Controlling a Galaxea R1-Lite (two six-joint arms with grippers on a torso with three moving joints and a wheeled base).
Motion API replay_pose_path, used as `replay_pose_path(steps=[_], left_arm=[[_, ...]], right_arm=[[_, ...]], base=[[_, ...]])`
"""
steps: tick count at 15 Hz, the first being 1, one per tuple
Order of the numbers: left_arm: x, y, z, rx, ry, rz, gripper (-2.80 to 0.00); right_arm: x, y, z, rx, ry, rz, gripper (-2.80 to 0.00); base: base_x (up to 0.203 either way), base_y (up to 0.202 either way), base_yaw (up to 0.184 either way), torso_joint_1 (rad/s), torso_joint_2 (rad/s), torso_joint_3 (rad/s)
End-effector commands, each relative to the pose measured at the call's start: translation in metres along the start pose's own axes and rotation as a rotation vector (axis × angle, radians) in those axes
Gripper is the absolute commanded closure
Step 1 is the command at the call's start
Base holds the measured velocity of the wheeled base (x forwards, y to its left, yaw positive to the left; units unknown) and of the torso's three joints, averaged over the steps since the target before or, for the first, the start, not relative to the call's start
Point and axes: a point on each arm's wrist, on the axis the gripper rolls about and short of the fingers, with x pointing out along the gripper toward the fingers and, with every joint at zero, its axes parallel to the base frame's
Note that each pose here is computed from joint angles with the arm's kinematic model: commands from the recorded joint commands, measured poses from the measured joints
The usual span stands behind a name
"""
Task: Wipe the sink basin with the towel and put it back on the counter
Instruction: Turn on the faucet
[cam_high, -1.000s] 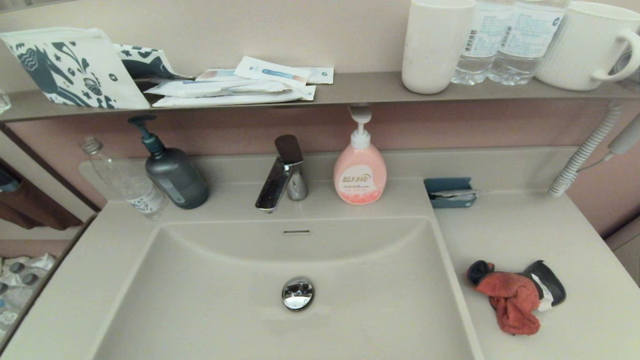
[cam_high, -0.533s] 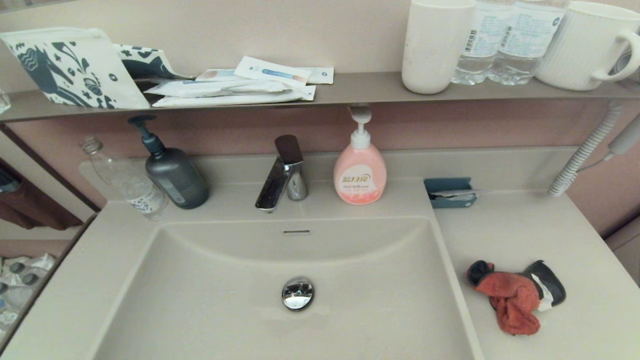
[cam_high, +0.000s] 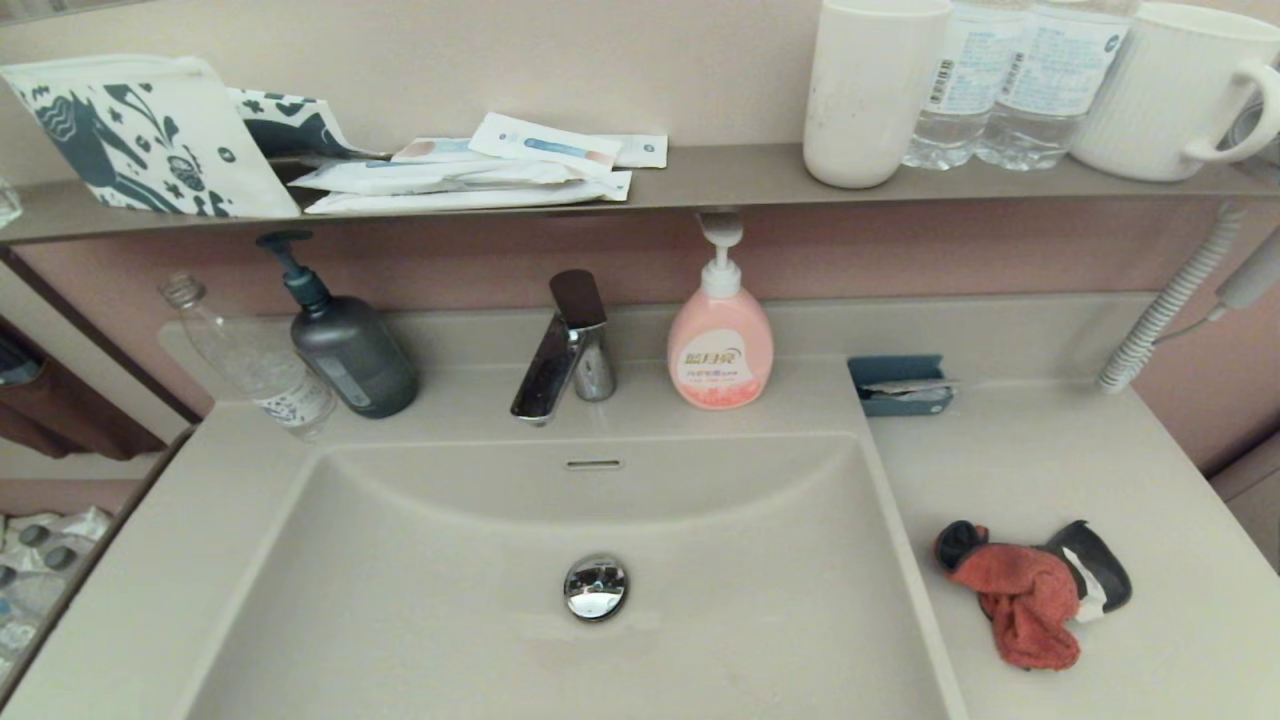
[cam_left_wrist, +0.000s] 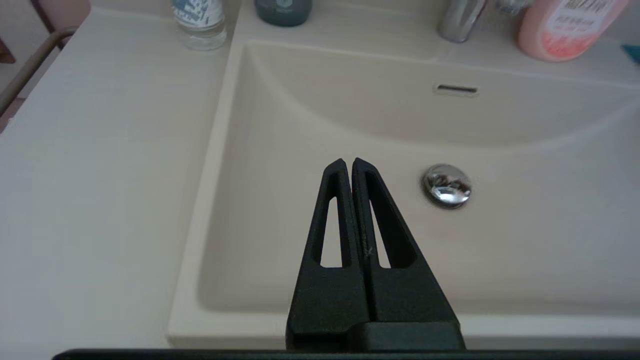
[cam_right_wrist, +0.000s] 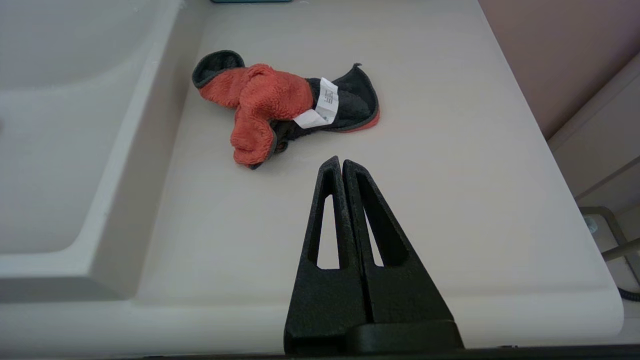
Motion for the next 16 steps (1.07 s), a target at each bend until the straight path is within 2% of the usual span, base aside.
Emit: replay_pose_path(steps=[1,4,6,8,12,14,16], left_arm=[[0.011,-0.002,0.017,-0.012,0.072,0.004,0.0],[0.034,-0.006,0.04,-0.041,0.147,-0.045,0.0],[0.057,-0.007,0.048,-0.055,0.203,-0.075,0.0],[0.085,-0.008,0.055,-0.062,0.226,-0.092,0.0],[0.137,-0.014,0.065,-0.061,0.177,-0.164,0.0],[0.155,-0.027,0.069,-0.095,0.158,-0.251,0.0],[0.167,-0.04,0.073,-0.121,0.138,-0.284,0.0]], right_arm=[[0.0,0.0,0.0,0.0,0.0,0.0,0.0],[0.0,0.0,0.0,0.0,0.001,0.0,0.0],[0.0,0.0,0.0,0.0,0.001,0.0,0.0],[0.0,0.0,0.0,0.0,0.0,0.0,0.0],[0.0,0.0,0.0,0.0,0.0,0.0,0.0],[0.0,0.0,0.0,0.0,0.001,0.0,0.0],[0.0,0.0,0.0,0.0,0.001,0.0,0.0]], base=[[0.0,0.0,0.0,0.0,0.0,0.0],[0.0,0.0,0.0,0.0,0.0,0.0],[0.0,0.0,0.0,0.0,0.0,0.0],[0.0,0.0,0.0,0.0,0.0,0.0],[0.0,0.0,0.0,0.0,0.0,0.0],[0.0,0.0,0.0,0.0,0.0,0.0],[0.0,0.0,0.0,0.0,0.0,0.0]])
